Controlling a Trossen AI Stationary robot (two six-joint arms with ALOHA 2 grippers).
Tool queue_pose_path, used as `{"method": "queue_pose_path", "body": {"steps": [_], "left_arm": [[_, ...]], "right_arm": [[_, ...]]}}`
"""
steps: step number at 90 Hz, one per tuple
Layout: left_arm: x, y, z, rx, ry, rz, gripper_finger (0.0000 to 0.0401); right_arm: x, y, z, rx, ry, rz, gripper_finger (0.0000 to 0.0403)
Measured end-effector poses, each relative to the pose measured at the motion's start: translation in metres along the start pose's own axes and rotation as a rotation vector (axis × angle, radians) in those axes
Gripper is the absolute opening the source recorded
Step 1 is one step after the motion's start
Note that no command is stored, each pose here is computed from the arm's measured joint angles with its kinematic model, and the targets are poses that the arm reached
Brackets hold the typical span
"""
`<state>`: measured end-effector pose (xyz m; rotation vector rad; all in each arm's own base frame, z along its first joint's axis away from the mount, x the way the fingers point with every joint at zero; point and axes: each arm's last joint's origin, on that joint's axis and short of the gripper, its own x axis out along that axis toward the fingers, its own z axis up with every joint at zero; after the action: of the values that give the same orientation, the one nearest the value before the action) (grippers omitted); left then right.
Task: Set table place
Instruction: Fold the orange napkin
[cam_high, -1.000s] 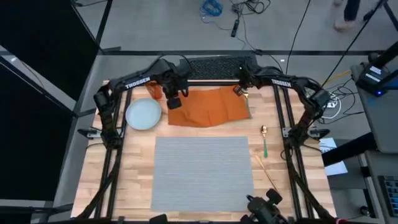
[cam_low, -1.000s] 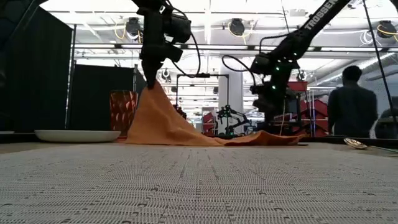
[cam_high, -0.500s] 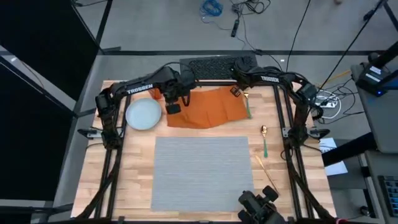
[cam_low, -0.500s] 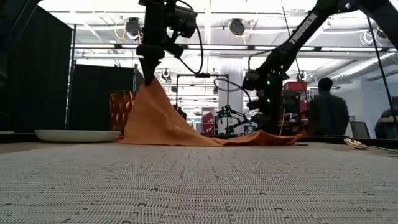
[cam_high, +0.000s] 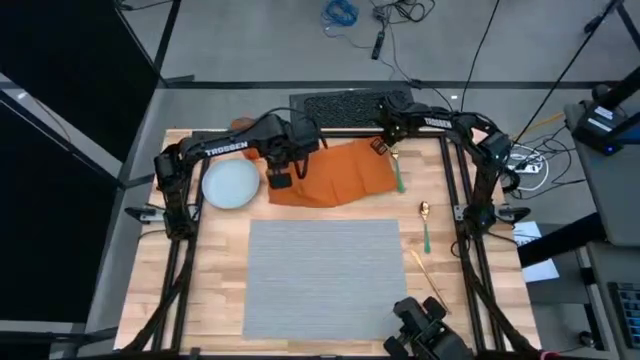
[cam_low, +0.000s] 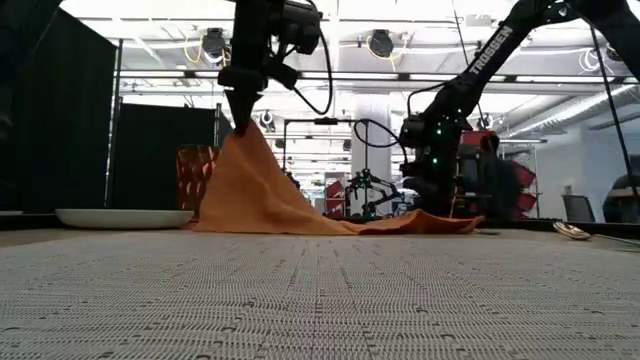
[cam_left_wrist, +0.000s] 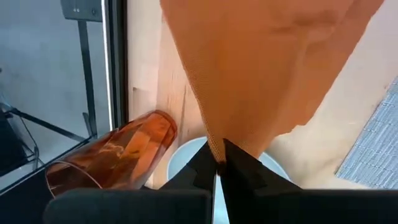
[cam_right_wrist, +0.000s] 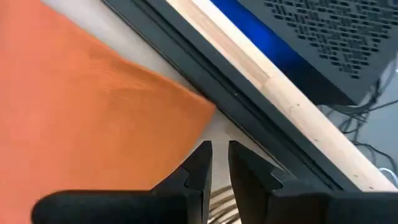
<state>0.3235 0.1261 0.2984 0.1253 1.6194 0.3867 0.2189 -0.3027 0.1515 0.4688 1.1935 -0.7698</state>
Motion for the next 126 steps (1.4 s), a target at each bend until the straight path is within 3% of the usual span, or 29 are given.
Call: {"method": "queue_pose_path", "body": {"steps": [19,55,70,96,126], "left_arm": [[-0.002,-0.005,-0.001,0.003,0.01,-0.002,0.0],[-0.001,-0.005,-0.001,0.001,0.016,-0.003,0.0],[-0.001,-0.005,-0.001,0.001,0.015,-0.004,0.0],[-0.001,-0.005,-0.001,0.001,0.014,-0.004,0.0],[-0.006,-0.017,0.002,0.037,0.001,-0.001,0.0]], "right_arm": [[-0.011,-0.013,0.013,0.032,-0.048,0.036,0.0039],[-0.022,-0.028,0.018,0.056,-0.075,0.257,0.0043],[-0.023,-0.024,0.014,0.029,-0.054,0.395,0.0083],[-0.023,-0.031,0.014,0.085,-0.063,0.384,0.0176],[0.012,-0.037,0.005,0.151,0.042,0.393,0.0192]]}}
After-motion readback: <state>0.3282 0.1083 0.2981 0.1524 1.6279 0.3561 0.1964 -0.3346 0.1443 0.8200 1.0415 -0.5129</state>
